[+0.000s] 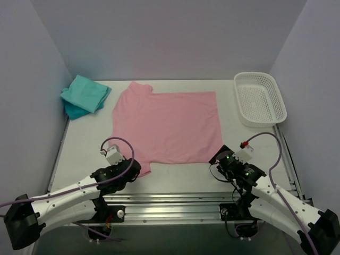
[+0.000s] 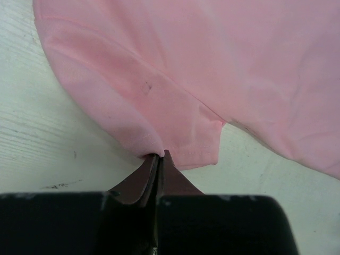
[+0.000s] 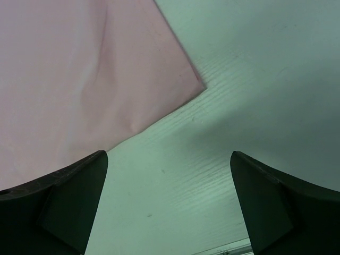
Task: Fold and stack the t-shirts
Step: Grap the side of the flattened tshirt closest away from the robot with both arms
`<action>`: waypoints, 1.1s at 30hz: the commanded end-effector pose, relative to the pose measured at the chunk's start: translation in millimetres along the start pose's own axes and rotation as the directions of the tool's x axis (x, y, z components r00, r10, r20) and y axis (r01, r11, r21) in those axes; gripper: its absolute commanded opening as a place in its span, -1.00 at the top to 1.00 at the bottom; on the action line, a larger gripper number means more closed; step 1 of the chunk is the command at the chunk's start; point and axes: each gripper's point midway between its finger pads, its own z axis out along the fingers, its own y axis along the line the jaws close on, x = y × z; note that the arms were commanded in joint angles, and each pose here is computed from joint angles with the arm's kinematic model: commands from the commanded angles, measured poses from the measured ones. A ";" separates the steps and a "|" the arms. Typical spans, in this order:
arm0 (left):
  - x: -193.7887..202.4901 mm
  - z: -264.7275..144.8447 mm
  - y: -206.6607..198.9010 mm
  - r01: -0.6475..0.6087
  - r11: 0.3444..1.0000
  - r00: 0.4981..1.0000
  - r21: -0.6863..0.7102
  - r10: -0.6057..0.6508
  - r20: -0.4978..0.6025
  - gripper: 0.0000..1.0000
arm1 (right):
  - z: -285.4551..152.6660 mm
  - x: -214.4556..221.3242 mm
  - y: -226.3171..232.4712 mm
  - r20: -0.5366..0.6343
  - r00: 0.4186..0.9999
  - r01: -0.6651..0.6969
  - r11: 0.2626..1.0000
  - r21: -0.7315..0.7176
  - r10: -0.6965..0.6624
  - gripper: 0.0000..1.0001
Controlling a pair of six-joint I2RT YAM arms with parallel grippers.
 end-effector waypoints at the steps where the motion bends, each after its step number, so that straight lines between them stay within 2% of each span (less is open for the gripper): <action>1: -1.7 1.2 -18.7 0.005 0.998 1.000 0.063 -0.005 0.001 0.95 | 4.8 6.3 -9.0 -0.010 1.000 -0.023 0.998 0.060 0.023 -0.91; 4: -1.1 1.2 -17.1 0.000 0.998 1.000 0.067 0.000 0.001 0.95 | 15.2 16.8 -2.3 -0.036 0.999 -0.021 0.999 0.045 0.023 -0.91; 11: -2.9 0.4 -12.2 -0.004 0.998 1.000 0.065 0.003 0.009 0.95 | 28.8 11.7 13.7 -0.011 0.999 -0.031 0.999 0.030 0.031 -0.92; 15: -3.1 0.5 -12.9 -0.006 0.997 1.000 0.071 0.005 0.011 0.95 | 42.0 4.1 5.0 0.002 1.000 0.012 0.996 0.090 -0.013 -0.92; 17: -3.1 1.3 -12.3 -0.009 0.998 1.000 0.069 0.008 0.013 0.95 | 50.4 -5.0 -2.0 0.007 1.000 -0.016 0.994 0.112 0.016 -0.91; 26: -6.1 1.4 -12.0 -0.017 0.998 1.000 0.065 0.015 0.023 0.95 | 57.6 -13.3 -4.6 0.011 0.999 -0.047 0.994 0.102 0.046 -0.71; 33: -7.0 2.0 -10.7 -0.025 0.998 0.999 0.055 0.023 0.025 0.95 | 67.9 -0.2 -3.1 -0.035 0.999 -0.038 0.994 0.100 0.042 -0.52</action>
